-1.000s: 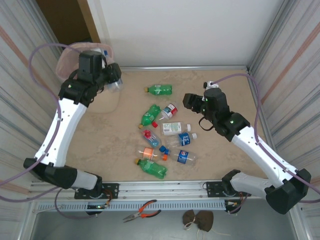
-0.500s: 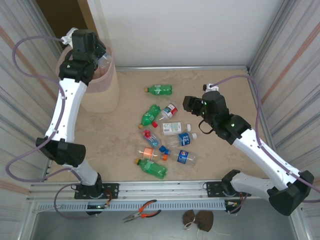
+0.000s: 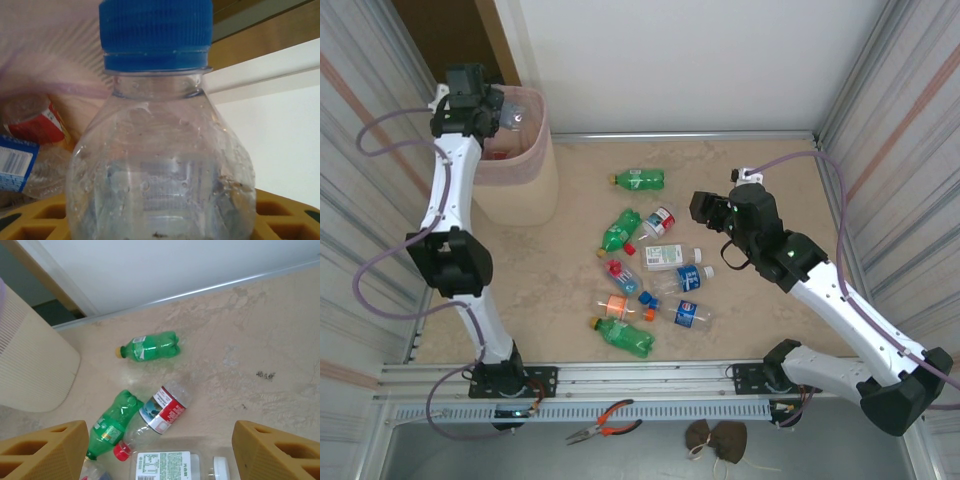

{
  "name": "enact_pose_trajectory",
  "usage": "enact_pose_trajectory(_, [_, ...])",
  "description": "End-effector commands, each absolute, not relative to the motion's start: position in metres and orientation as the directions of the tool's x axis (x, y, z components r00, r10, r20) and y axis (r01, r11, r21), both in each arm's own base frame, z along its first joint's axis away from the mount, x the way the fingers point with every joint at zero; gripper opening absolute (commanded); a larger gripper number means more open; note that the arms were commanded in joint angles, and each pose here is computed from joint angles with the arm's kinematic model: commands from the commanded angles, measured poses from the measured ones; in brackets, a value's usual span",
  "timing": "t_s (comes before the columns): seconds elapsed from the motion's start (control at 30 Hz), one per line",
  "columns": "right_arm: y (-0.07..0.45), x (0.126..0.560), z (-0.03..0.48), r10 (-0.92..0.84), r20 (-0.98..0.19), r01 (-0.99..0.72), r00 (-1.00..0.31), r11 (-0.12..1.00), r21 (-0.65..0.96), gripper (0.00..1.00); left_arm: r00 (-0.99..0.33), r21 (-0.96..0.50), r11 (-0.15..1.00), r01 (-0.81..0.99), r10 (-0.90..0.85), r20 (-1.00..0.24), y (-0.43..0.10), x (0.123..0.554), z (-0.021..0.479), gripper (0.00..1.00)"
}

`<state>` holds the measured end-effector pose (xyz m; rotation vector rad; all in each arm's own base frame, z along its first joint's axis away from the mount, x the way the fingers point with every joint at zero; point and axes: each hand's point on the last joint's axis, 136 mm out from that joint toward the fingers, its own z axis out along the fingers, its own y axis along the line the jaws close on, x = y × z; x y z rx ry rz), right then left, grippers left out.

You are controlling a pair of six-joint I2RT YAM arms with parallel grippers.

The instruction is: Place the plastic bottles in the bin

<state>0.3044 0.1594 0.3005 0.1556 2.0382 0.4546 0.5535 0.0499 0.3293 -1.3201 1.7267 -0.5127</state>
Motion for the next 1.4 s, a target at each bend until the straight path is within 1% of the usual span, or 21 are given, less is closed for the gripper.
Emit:
enact_pose_trajectory(0.0, [0.154,0.303,0.297,0.302,-0.818,-0.05,-0.49,0.927,0.373,0.75,-0.029,-0.782,0.255,-0.569,-0.956,-0.29,0.047,0.557,0.323,0.57])
enact_pose_trajectory(0.13, [0.151,0.301,0.296,0.302,-0.818,-0.042,-0.489,0.929,0.369,0.75,-0.028,-0.764,0.201,-0.613,-0.972,-0.234,0.049,0.562,0.295,0.58])
enact_pose_trajectory(0.23, [0.149,0.3,0.296,0.303,-0.818,-0.036,-0.489,0.93,0.366,0.75,-0.023,-0.751,0.175,-0.637,-0.978,-0.209,0.051,0.564,0.281,0.62])
enact_pose_trajectory(0.27, [0.149,0.3,0.296,0.304,-0.818,-0.034,-0.488,0.93,0.366,0.75,-0.023,-0.748,0.171,-0.641,-0.979,-0.204,0.051,0.564,0.278,0.64])
enact_pose_trajectory(0.4, [0.148,0.299,0.297,0.307,-0.818,-0.033,-0.486,0.929,0.368,0.75,-0.023,-0.754,0.176,-0.633,-0.978,-0.208,0.051,0.562,0.284,0.74])
enact_pose_trajectory(0.47, [0.147,0.299,0.298,0.31,-0.819,-0.031,-0.484,0.929,0.37,0.75,-0.021,-0.756,0.176,-0.631,-0.977,-0.21,0.051,0.559,0.288,0.78])
enact_pose_trajectory(0.6, [0.148,0.298,0.301,0.311,-0.819,-0.035,-0.482,0.927,0.372,0.75,-0.019,-0.768,0.19,-0.611,-0.974,-0.226,0.051,0.55,0.306,0.78])
enact_pose_trajectory(0.7, [0.148,0.298,0.302,0.312,-0.82,-0.037,-0.481,0.927,0.374,0.75,-0.03,-0.785,0.222,-0.579,-0.967,-0.251,0.05,0.544,0.324,0.78])
enact_pose_trajectory(0.83, [0.149,0.297,0.3,0.31,-0.816,-0.036,-0.488,0.927,0.374,0.75,-0.08,-0.806,0.304,-0.508,-0.948,-0.307,0.044,0.537,0.351,0.76])
enact_pose_trajectory(1.03, [0.152,0.298,0.295,0.306,-0.806,-0.035,-0.506,0.927,0.374,0.75,-0.235,-0.783,0.517,-0.345,-0.856,-0.461,0.018,0.528,0.387,0.74])
enact_pose_trajectory(1.23, [0.153,0.298,0.283,0.279,-0.788,-0.02,-0.548,0.938,0.345,0.75,-0.363,-0.697,0.704,-0.137,-0.691,-0.625,-0.023,0.506,0.411,0.73])
enact_pose_trajectory(1.37, [0.152,0.297,0.275,0.273,-0.779,-0.01,-0.565,0.941,0.338,0.76,-0.439,-0.56,0.828,0.033,-0.491,-0.752,-0.064,0.481,0.42,0.73])
